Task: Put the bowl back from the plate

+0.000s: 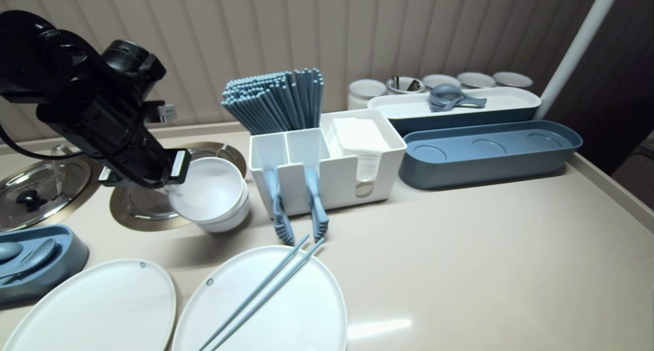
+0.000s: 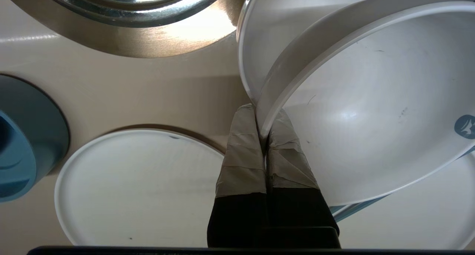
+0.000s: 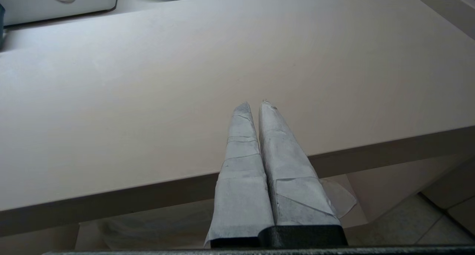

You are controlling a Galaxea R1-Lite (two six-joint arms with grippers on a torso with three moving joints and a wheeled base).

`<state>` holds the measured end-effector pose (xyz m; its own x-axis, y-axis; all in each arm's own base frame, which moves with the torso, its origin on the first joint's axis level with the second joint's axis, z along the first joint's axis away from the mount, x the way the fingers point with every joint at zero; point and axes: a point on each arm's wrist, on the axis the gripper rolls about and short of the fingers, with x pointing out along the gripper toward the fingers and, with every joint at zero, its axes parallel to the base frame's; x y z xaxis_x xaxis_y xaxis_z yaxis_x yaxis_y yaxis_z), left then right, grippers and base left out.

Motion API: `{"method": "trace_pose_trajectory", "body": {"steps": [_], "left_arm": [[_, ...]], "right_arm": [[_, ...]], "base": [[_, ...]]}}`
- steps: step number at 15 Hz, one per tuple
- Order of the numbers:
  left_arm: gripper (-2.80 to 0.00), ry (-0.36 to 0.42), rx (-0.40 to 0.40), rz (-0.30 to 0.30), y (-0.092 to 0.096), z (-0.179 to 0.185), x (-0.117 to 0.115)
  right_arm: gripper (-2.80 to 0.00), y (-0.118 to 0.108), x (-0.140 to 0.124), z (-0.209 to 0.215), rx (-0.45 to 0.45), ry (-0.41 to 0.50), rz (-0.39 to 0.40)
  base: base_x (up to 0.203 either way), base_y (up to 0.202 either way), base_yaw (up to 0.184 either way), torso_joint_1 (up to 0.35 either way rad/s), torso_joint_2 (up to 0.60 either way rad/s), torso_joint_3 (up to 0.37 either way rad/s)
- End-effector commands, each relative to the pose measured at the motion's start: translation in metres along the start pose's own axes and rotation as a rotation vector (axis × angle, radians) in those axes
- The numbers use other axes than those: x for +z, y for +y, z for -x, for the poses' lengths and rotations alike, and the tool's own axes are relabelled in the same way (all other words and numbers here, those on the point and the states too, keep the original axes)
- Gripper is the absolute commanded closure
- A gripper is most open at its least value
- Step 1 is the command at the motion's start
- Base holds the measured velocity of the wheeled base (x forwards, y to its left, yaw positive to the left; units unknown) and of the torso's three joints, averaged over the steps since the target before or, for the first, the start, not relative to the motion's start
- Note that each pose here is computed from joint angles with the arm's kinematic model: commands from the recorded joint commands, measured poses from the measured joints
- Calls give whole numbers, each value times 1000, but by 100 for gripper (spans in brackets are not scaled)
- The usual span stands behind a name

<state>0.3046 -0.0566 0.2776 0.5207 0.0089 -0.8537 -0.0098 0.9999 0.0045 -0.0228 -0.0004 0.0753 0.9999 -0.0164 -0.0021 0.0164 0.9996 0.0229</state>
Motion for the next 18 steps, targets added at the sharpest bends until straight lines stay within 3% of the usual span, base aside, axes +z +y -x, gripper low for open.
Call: {"method": "trace_pose_trajectory", "body": {"steps": [1,3,5,13,14,15,18], "left_arm": [[0,8,2,2,0,-2,0],[0,-24,-3,28,-1,-1,4],[0,-75,-2,90,-2,-4,11],[0,-15,11,57,-2,-11,6],[-82,-12,11,52,-2,-11,6],[-280,-12,11,52,-2,-12,6],[-280,-30,6,58,-2,-7,7]], "right_arm": [[0,0,0,0,0,0,0],[0,0,0,0,1,-1,0],[0,0,0,0,0,-1,0],[0,0,0,0,1,-1,0],[0,0,0,0,1,-1,0],[0,0,0,0,0,-1,0],[0,0,0,0,0,-1,0]], "base": [[0,0,0,0,0,0],[0,0,0,0,0,0],[0,0,0,0,0,0],[0,0,0,0,0,0],[0,0,0,0,0,0],[0,0,0,0,0,0],[0,0,0,0,0,0]]}}
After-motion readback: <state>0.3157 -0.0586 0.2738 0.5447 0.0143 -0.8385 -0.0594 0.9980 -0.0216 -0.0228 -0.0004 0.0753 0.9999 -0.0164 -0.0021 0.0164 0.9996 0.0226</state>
